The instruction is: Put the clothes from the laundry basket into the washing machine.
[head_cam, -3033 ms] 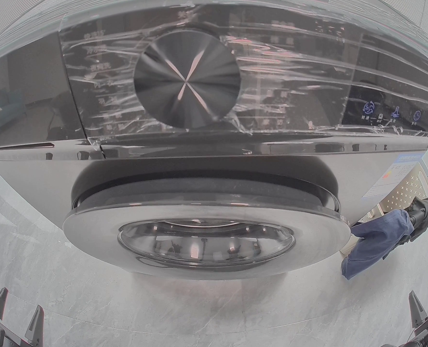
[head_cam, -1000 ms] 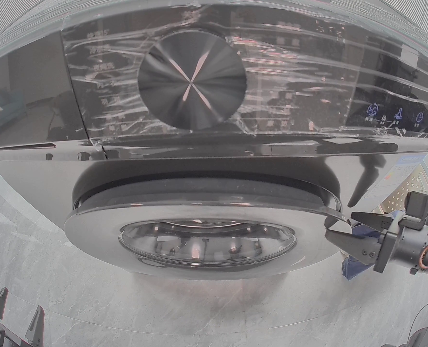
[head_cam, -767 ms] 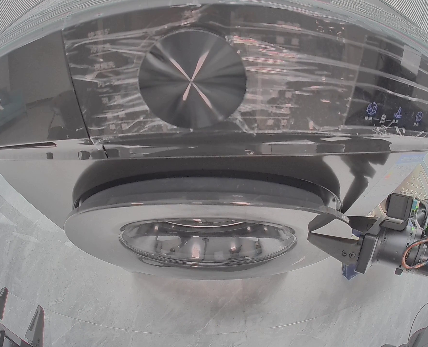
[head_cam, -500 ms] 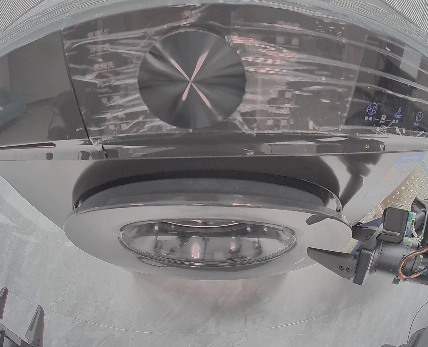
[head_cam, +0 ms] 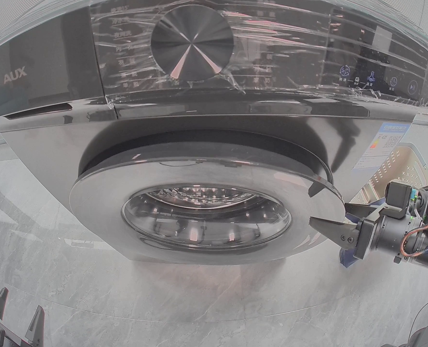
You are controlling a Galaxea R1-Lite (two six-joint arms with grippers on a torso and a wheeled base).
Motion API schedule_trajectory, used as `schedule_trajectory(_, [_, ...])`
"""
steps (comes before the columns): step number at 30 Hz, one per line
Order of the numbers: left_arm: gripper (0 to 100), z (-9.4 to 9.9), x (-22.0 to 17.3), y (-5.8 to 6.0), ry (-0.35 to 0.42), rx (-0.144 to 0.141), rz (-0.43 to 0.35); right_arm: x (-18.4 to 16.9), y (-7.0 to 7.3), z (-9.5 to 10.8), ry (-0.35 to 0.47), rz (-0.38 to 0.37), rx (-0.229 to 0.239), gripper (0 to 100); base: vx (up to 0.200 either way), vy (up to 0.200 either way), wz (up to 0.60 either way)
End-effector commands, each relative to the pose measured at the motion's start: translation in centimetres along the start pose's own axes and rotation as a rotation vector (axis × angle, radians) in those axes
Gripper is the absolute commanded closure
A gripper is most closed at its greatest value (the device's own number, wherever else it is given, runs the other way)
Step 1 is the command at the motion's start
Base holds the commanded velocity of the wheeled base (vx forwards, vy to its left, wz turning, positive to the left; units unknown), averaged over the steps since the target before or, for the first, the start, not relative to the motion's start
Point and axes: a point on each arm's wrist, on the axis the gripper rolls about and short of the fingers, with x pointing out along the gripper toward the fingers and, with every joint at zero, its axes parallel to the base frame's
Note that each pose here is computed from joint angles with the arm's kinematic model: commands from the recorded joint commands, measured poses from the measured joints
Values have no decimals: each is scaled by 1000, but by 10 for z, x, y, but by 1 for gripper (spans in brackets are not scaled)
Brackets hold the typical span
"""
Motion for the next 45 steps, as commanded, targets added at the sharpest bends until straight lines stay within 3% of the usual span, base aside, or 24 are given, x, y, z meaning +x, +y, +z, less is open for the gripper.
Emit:
schedule_trajectory(1, [0, -5, 0, 0, 0, 0, 0, 8, -2, -1, 18, -12, 1, 0, 0, 0, 0])
schedule_trajectory(8, [0, -5, 0, 0, -2, -2, -2, -1, -1, -16, 66, 8, -10, 0, 0, 0, 0])
schedule_trajectory(16, [0, -5, 0, 0, 0, 0, -2, -24, 0, -24, 49, 33, -15, 0, -150, 0, 0])
schedule_trajectory(25, [0, -5, 0, 0, 0, 0, -2, 5, -3, -4, 31, -4, -9, 0, 0, 0, 0])
schedule_trajectory(29, [0, -5, 0, 0, 0, 0, -2, 22, -7, 4, 35, 2, -45, 0, -150, 0, 0])
schedule_trajectory(33, [0, -5, 0, 0, 0, -2, -2, 29, -7, 8, 34, 16, -48, 0, 0, 0, 0])
schedule_trajectory(45, [0, -5, 0, 0, -2, 0, -2, 4, 0, -17, 102, 63, -58, 0, 0, 0, 0])
